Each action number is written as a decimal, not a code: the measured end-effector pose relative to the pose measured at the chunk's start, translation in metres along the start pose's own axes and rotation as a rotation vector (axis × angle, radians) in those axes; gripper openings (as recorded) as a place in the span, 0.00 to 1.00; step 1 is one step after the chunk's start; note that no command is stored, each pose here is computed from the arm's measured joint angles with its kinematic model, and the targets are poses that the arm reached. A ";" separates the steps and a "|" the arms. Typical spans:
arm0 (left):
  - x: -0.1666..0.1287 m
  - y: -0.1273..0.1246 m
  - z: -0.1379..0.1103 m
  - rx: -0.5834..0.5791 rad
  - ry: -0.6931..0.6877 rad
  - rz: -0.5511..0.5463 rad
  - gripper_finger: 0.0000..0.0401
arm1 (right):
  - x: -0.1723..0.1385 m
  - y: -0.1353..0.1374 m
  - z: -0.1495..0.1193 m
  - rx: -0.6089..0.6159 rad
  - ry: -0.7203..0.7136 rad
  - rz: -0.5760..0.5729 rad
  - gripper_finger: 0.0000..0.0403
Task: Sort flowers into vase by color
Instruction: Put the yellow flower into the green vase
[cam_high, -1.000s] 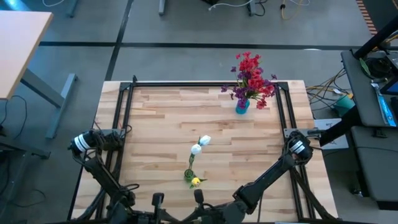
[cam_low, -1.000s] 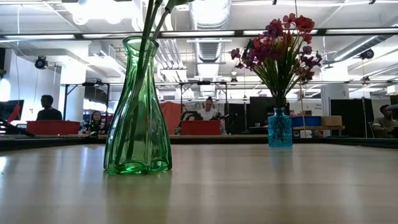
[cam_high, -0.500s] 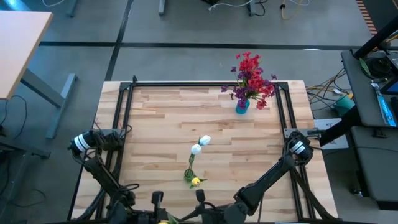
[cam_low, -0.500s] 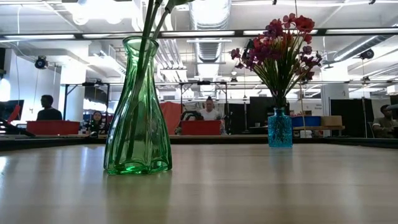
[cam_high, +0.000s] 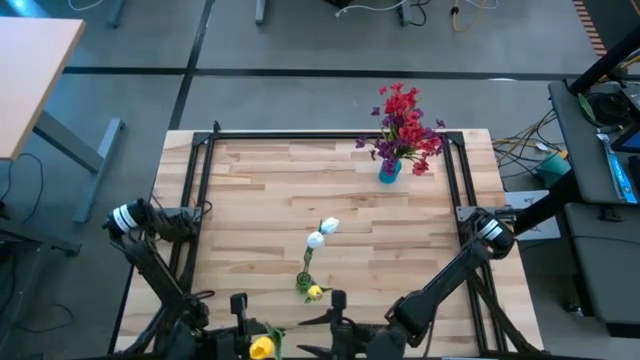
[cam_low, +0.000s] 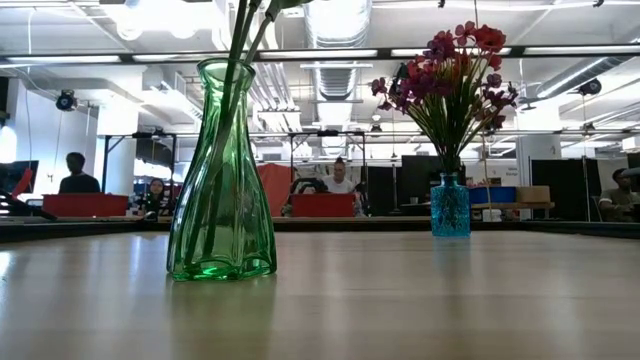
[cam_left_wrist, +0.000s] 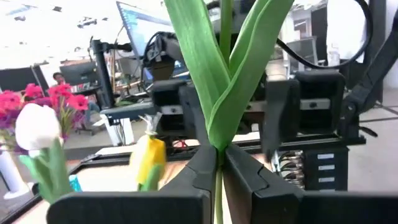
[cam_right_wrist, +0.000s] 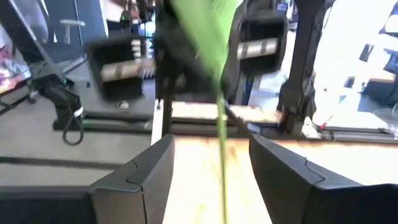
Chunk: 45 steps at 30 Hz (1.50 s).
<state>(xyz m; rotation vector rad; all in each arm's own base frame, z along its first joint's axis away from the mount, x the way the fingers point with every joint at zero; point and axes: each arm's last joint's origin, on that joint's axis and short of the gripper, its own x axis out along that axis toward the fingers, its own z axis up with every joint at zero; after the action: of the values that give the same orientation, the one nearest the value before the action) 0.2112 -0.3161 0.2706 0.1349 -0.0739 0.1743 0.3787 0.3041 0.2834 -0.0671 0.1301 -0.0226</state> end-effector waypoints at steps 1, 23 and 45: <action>-0.002 0.002 0.004 -0.007 0.003 -0.003 0.00 | -0.003 -0.001 0.002 0.011 0.017 0.003 0.50; 0.026 0.089 0.042 0.066 0.169 -0.075 0.00 | -0.059 0.019 0.013 0.073 0.185 0.161 0.53; 0.045 0.112 0.032 0.042 0.258 -0.051 0.00 | -0.059 0.018 0.010 0.089 0.212 0.150 0.53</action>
<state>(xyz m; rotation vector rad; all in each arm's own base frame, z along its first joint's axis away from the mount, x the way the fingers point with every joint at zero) 0.2333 -0.2042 0.3200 0.1553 0.1903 0.1408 0.3217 0.3245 0.2993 0.0344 0.3451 0.1141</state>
